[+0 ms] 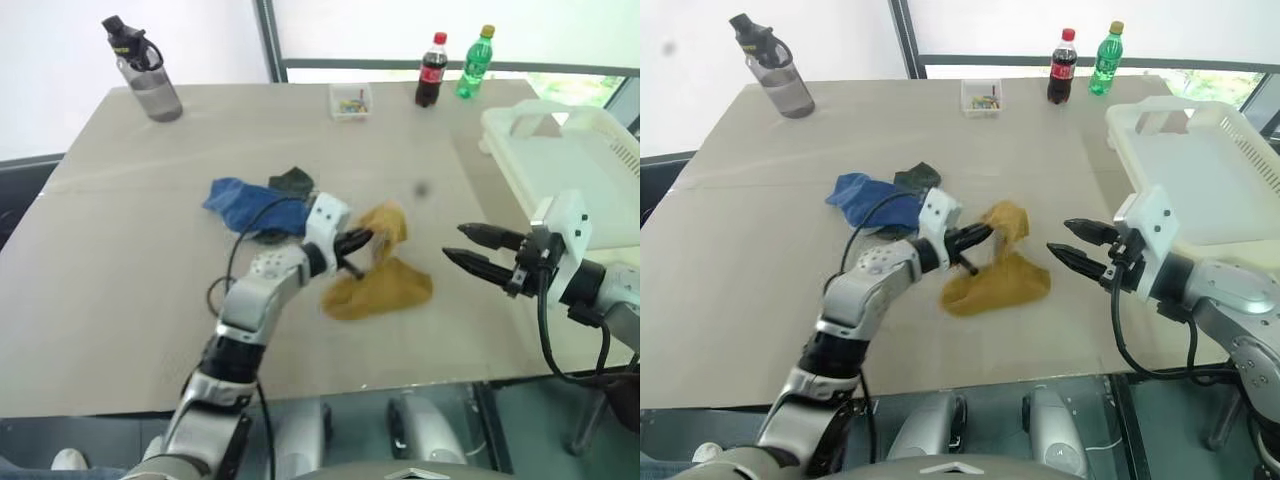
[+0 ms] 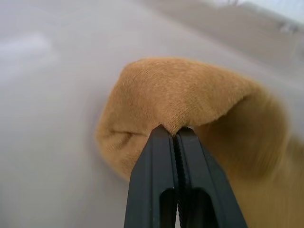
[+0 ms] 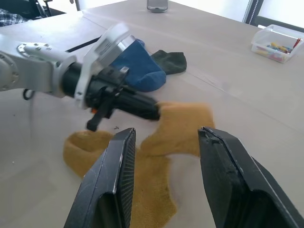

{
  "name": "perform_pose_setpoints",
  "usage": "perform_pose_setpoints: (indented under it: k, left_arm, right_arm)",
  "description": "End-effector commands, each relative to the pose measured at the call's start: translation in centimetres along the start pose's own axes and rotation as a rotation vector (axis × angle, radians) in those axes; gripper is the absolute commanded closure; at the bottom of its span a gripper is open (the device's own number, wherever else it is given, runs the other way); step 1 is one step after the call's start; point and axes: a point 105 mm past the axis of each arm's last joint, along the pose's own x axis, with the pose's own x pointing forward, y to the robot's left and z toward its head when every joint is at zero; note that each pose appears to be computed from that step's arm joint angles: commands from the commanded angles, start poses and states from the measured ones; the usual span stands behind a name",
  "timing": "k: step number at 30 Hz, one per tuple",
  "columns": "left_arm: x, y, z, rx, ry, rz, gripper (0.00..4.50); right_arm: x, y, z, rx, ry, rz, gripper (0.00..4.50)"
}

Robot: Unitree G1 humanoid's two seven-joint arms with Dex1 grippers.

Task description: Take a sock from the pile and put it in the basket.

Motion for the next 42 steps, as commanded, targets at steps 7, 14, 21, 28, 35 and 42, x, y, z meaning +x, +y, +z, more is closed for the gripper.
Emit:
perform_pose_setpoints:
  k: [7, 14, 21, 28, 35, 42]
  left_arm:
    - [-4.7, 1.6, -0.4, 0.114, 0.054, 0.033, 4.44]
    - [-5.8, 1.3, -0.6, 0.155, 0.085, 0.038, 4.44]
    - [-6.7, 1.3, -0.6, 0.176, 0.09, 0.063, 4.44]
    - [-7.4, 1.7, -0.9, 0.182, 0.106, 0.094, 4.44]
    - [-7.5, 1.6, -0.9, 0.189, 0.104, 0.109, 4.44]
    - [-7.6, 1.2, -0.8, 0.177, 0.094, 0.115, 4.44]
  right_arm:
    - [1.0, -0.7, -1.2, 0.047, 0.066, -0.071, 2.39]
    - [2.8, -1.2, -2.1, 0.118, 0.097, -0.098, 2.39]
    - [6.7, -0.3, -2.5, 0.236, 0.073, -0.074, 2.39]
    - [10.6, 0.0, -4.7, 0.279, 0.127, -0.075, 2.39]
    - [13.2, 0.7, -7.0, 0.314, 0.218, -0.062, 2.39]
    - [13.4, 2.3, -8.2, 0.284, 0.298, 0.013, 2.39]
